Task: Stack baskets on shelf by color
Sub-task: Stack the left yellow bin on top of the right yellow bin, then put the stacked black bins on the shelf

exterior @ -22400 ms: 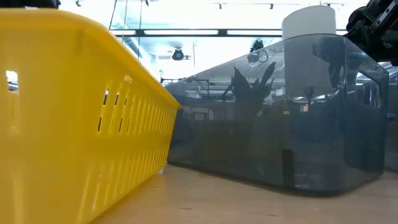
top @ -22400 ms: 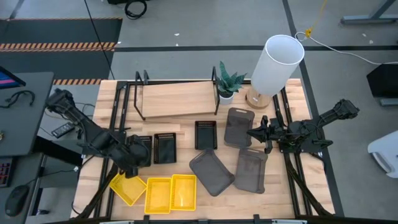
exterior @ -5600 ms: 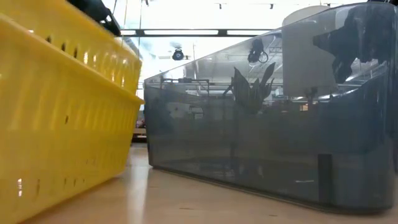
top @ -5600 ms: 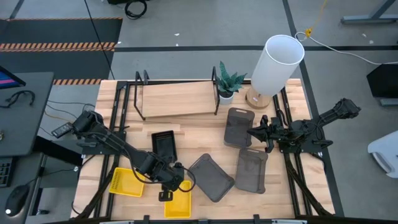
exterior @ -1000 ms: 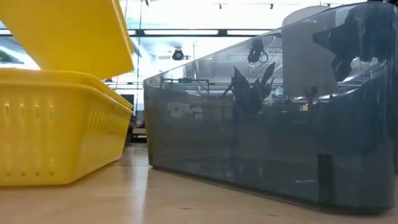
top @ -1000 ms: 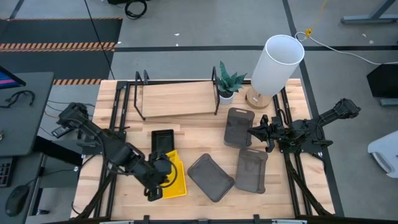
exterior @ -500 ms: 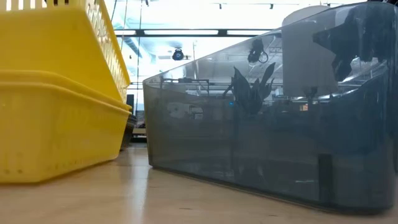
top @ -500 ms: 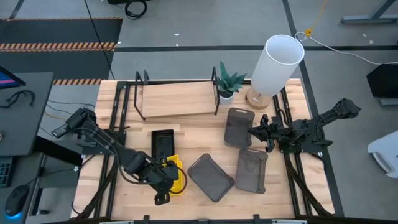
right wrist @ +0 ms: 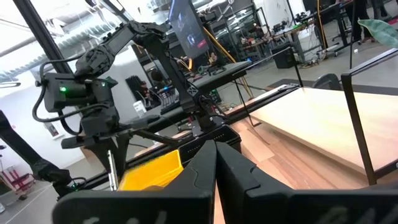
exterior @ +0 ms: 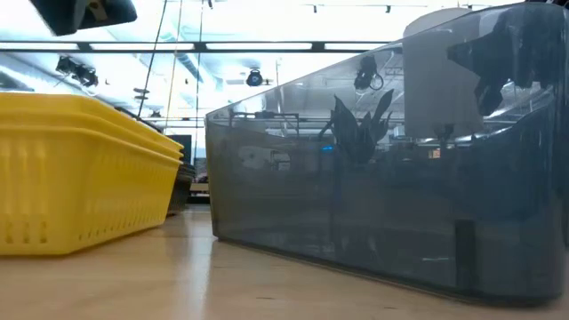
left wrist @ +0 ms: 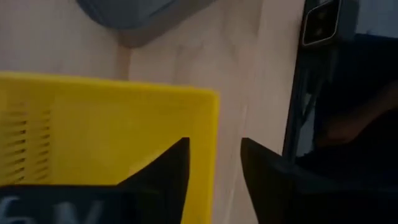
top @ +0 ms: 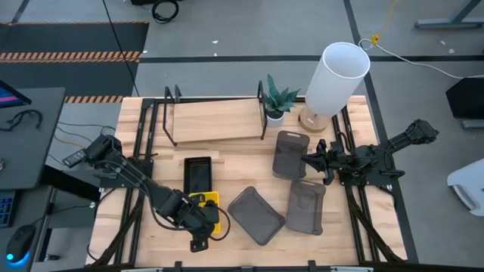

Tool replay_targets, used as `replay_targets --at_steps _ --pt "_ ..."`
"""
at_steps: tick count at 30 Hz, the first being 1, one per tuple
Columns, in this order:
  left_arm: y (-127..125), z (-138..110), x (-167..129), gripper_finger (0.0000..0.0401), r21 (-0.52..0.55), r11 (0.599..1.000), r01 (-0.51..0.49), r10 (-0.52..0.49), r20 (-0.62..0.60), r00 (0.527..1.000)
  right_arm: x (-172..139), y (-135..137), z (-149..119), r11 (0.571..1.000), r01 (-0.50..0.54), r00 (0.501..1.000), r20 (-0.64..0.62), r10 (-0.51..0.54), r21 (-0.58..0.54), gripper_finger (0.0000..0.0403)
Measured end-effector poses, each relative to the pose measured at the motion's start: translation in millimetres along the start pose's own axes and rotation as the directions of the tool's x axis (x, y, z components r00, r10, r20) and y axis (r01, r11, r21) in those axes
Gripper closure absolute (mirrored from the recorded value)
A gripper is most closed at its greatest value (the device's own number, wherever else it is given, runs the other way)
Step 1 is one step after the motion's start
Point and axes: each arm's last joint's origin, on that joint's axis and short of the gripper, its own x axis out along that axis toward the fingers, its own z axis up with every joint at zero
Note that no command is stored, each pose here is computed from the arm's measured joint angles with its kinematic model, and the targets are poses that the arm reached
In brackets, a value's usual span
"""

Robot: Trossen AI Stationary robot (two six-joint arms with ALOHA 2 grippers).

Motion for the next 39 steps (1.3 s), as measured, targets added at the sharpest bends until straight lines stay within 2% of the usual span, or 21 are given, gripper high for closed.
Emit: replay_targets --at_steps 3,5,10,13,18,20,23,26,29,34,37,39 --pt "-2 2 -1 0.023 -0.003 1.0 0.022 -0.022 0.024 0.999 0 0 0 1.0 0.0 1.0 0.0 0.0 0.0 0.0387" --pt "0 3 -1 0.0223 0.006 1.0 0.0 0.0 0.042 0.999 0 0 0 1.0 0.0 1.0 0.0 0.0 0.0 0.0387" --pt "3 7 -1 0.0226 0.031 0.99 -0.141 0.133 0.171 0.976 0 0 0 1.0 0.0 1.0 0.0 0.0 0.0 0.0387" --pt "5 9 -1 0.0233 0.093 0.972 -0.214 0.189 0.228 0.955 0 0 0 1.0 0.0 1.0 -0.001 0.0 0.0 0.0387" --pt "9 12 -4 0.0245 0.156 0.901 -0.404 0.33 0.358 0.874 0 0 0 1.0 0.0 1.0 -0.001 0.0 0.0 0.0387" --pt "10 13 -4 0.0251 0.175 0.875 -0.451 0.362 0.382 0.85 0 0 0 1.0 0.0 1.0 -0.001 0.0 0.0 0.0387" --pt "11 13 -5 0.026 0.254 0.838 -0.482 0.368 0.388 0.845 0 0 0 1.0 0.0 1.0 0.0 0.0 0.0 0.0387" --pt "12 10 2 0.027 0.379 0.786 -0.489 0.35 0.379 0.856 0 0 0 1.0 0.0 1.0 0.0 0.0 0.0 0.0387" --pt "25 7 16 0.0283 0.457 0.735 -0.501 0.357 0.368 0.859 0 0 0 1.0 0.0 1.0 0.0 0.0 0.0 0.0387" --pt "64 16 21 0.0307 0.417 0.72 -0.554 0.438 0.346 0.83 0 0 0 1.0 0.0 1.0 0.0 0.0 0.0 0.0387" --pt "78 20 9 0.0324 0.375 0.741 -0.556 0.417 0.392 0.82 0 0 0 1.0 0.0 1.0 0.0 0.0 0.0 0.0387" --pt "85 23 -1 0.0336 0.354 0.771 -0.529 0.356 0.449 0.819 0 0 0 1.0 0.0 1.0 0.0 0.0 0.0 0.0387"
